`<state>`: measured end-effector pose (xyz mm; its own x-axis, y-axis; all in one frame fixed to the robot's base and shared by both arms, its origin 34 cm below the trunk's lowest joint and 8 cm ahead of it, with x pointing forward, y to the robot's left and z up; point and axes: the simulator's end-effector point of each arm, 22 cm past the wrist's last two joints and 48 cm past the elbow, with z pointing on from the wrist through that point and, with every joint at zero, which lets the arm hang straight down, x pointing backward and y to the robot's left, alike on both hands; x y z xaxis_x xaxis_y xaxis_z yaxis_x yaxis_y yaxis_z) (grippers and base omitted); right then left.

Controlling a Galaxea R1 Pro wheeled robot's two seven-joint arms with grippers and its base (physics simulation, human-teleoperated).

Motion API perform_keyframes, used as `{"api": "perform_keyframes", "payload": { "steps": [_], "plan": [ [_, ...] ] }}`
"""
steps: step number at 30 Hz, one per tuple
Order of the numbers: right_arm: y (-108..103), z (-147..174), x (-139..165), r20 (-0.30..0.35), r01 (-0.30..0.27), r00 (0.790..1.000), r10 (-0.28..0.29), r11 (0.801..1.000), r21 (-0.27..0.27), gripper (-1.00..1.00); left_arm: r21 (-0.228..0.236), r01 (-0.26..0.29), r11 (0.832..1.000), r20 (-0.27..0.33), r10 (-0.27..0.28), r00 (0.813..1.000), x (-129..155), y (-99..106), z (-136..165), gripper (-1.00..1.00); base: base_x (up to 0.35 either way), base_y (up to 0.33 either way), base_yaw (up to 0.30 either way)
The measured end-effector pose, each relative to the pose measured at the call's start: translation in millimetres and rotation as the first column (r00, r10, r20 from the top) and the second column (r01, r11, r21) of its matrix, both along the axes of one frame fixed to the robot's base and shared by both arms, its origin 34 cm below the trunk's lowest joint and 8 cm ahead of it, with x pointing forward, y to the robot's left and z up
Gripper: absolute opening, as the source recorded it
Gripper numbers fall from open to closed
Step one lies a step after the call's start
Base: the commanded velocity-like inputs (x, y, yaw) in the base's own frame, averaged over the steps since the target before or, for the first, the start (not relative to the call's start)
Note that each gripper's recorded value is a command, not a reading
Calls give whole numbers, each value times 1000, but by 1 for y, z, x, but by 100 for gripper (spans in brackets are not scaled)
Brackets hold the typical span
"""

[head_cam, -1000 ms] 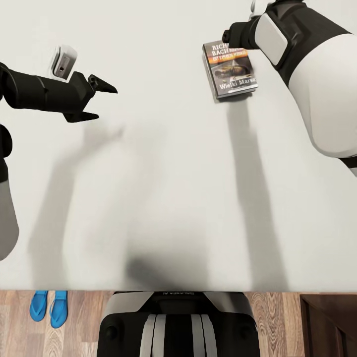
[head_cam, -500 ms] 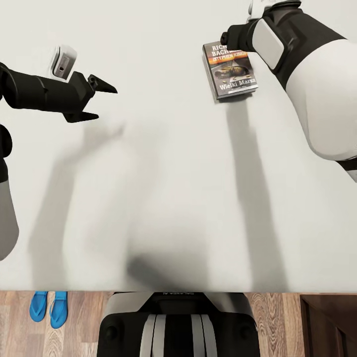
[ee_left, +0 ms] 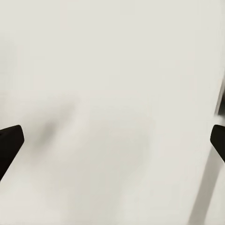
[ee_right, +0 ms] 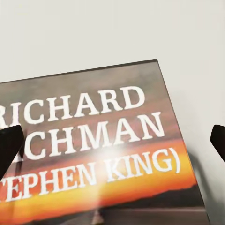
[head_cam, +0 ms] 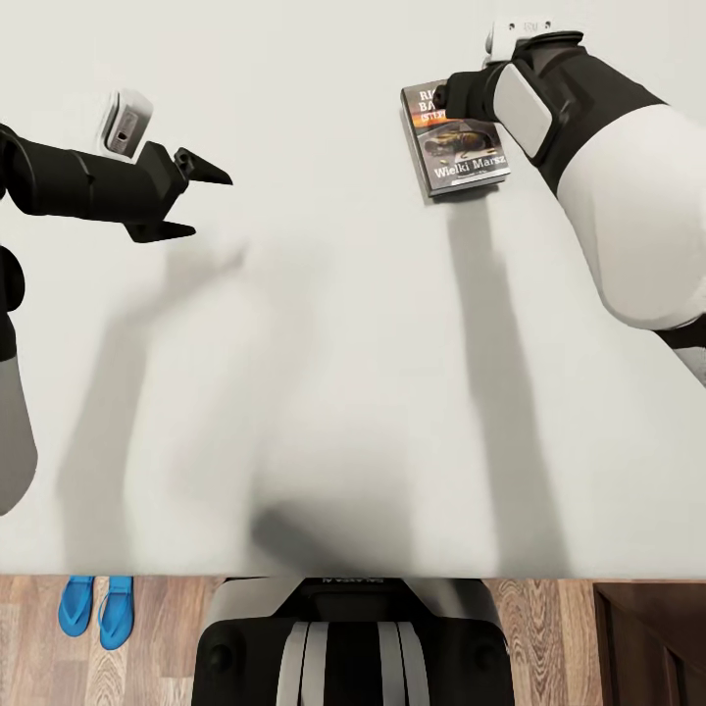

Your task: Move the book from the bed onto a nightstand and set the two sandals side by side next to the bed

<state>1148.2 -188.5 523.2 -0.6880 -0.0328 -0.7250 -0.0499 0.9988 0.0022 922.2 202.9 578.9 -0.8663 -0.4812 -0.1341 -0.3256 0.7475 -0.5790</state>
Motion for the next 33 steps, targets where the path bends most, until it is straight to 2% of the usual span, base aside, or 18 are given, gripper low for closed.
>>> {"api": "perform_keyframes", "payload": {
  "steps": [21, 33],
  "plan": [
    [-1, 0, 0, 13, 4, 1000, -4, 1000, 5, 100, -1, 1, 1000, -1, -1, 1000, 0, -1, 0, 100, -5, 0, 0],
    [0, -1, 0, 12, 0, 1000, 0, 1000, -1, 100, -1, 0, 1000, -1, 0, 1000, 0, 0, -1, 100, -252, -39, 0]
  ]
}}
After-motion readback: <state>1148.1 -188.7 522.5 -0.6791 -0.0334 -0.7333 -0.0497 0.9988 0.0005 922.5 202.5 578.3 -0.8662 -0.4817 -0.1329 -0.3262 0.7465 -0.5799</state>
